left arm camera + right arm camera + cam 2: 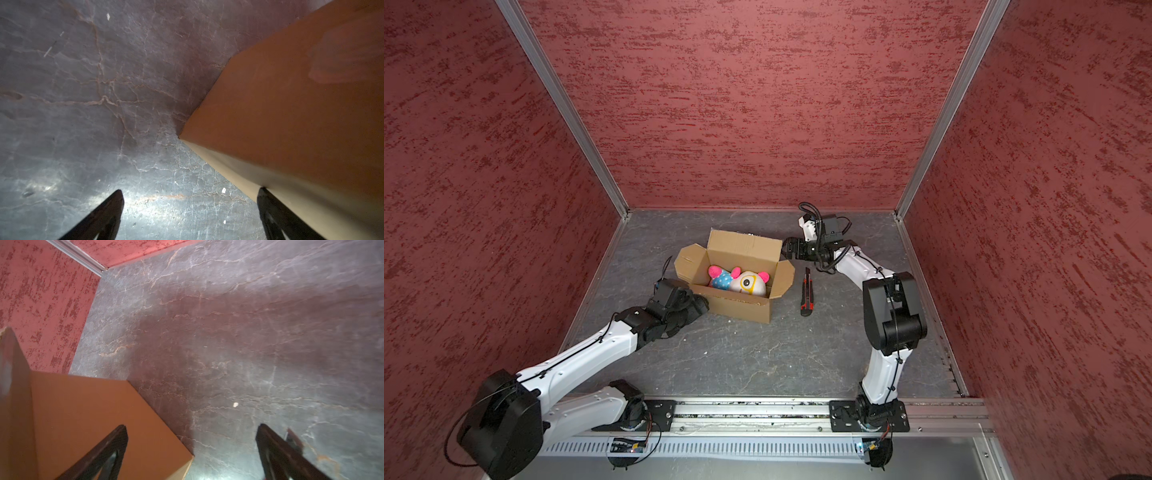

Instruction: Unpack the express box

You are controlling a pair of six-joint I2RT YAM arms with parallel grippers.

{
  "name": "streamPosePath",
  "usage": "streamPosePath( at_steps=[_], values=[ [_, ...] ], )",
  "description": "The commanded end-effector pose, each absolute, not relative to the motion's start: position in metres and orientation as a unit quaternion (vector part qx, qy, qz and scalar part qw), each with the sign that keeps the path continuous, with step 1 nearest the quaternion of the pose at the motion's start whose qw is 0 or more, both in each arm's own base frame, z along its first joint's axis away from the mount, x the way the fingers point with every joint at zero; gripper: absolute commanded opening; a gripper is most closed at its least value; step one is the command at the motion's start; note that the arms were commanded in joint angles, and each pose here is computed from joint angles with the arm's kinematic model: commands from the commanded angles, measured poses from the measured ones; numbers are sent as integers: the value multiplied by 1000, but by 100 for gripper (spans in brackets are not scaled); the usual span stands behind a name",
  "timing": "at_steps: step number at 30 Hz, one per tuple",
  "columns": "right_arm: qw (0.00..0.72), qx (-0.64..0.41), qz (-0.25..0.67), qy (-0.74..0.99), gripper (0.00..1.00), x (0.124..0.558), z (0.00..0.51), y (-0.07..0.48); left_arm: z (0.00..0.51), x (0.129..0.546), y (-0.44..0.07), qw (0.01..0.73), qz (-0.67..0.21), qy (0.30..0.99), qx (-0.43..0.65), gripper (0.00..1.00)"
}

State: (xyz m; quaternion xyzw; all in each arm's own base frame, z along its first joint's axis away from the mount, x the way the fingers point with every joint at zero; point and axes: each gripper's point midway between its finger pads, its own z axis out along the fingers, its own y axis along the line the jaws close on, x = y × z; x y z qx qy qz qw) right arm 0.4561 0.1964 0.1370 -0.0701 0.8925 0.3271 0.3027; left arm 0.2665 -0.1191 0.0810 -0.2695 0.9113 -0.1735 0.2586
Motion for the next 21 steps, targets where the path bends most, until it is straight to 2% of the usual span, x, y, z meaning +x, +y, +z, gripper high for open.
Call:
streamPosePath(
  at_steps=[1, 21],
  values=[
    [327, -103, 341, 875, 99, 448, 160, 209, 84, 278, -120, 270, -190, 908, -258, 100],
    [322, -94, 348, 876, 99, 393, 162, 230, 75, 321, -116, 277, -217, 906, -236, 100]
  ],
)
